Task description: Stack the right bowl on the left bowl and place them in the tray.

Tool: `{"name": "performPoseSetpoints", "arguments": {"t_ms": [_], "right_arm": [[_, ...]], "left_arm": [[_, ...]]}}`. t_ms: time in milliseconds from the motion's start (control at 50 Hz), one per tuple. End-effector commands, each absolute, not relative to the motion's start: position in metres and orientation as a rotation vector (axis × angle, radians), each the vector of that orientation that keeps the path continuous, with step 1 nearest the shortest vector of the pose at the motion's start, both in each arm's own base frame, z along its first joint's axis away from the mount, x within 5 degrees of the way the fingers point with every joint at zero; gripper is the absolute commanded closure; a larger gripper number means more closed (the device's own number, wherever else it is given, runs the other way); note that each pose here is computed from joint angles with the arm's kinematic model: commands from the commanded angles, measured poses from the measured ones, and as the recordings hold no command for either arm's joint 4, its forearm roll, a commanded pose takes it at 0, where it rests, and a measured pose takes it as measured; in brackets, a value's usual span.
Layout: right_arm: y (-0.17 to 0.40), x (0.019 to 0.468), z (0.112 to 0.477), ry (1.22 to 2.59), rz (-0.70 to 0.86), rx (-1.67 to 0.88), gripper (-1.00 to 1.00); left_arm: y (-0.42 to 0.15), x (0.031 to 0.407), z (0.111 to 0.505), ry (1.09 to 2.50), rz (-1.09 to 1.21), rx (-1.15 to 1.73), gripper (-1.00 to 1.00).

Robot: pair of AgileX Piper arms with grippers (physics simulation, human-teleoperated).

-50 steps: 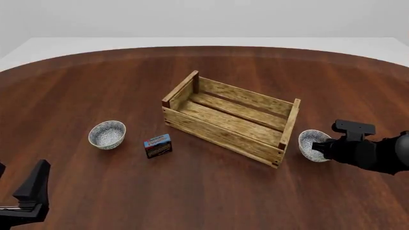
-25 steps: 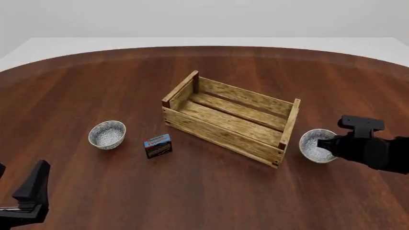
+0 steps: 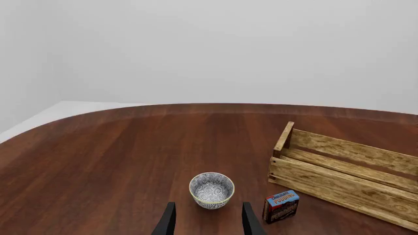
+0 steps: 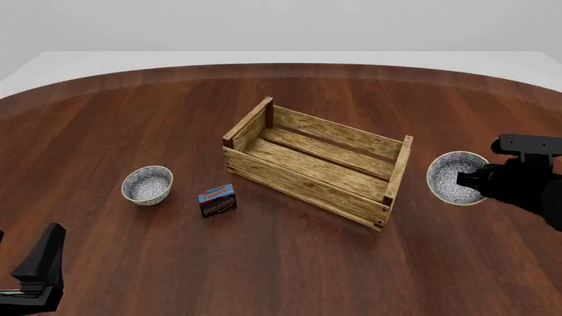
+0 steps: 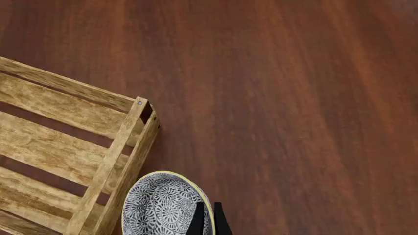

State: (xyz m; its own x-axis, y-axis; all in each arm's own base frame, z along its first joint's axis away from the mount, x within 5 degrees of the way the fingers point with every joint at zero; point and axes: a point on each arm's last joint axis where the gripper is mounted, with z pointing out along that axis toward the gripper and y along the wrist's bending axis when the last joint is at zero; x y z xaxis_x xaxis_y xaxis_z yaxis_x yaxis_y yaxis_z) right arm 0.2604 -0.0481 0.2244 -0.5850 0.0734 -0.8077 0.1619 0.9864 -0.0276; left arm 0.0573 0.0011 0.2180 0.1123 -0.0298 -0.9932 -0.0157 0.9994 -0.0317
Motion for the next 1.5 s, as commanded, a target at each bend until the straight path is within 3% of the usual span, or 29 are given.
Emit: {"name": "performPoseSetpoints", "arguments": {"t_ms": [20,680,1140,1500], "right_arm": [[-0.045,0.242,0.266,2.1,-0.133,0.158,1.0],[0.011,0.218,0.347,1.871,0.053,-0.019,1.0],[0.063,0.233,0.363,1.766,0.227,-0.187,1.0],[0.105,0.241,0.352,1.691,0.363,-0.288,1.0]], "left_arm": [[0.001,0.056,0.219,1.455,-0.014,-0.04,-1.0],[0.0,0.054,0.228,1.445,-0.025,-0.021,-1.0],[-0.002,0.053,0.24,1.437,-0.034,0.012,-1.0],[-0.003,0.062,0.245,1.445,-0.043,0.036,-1.0]]}}
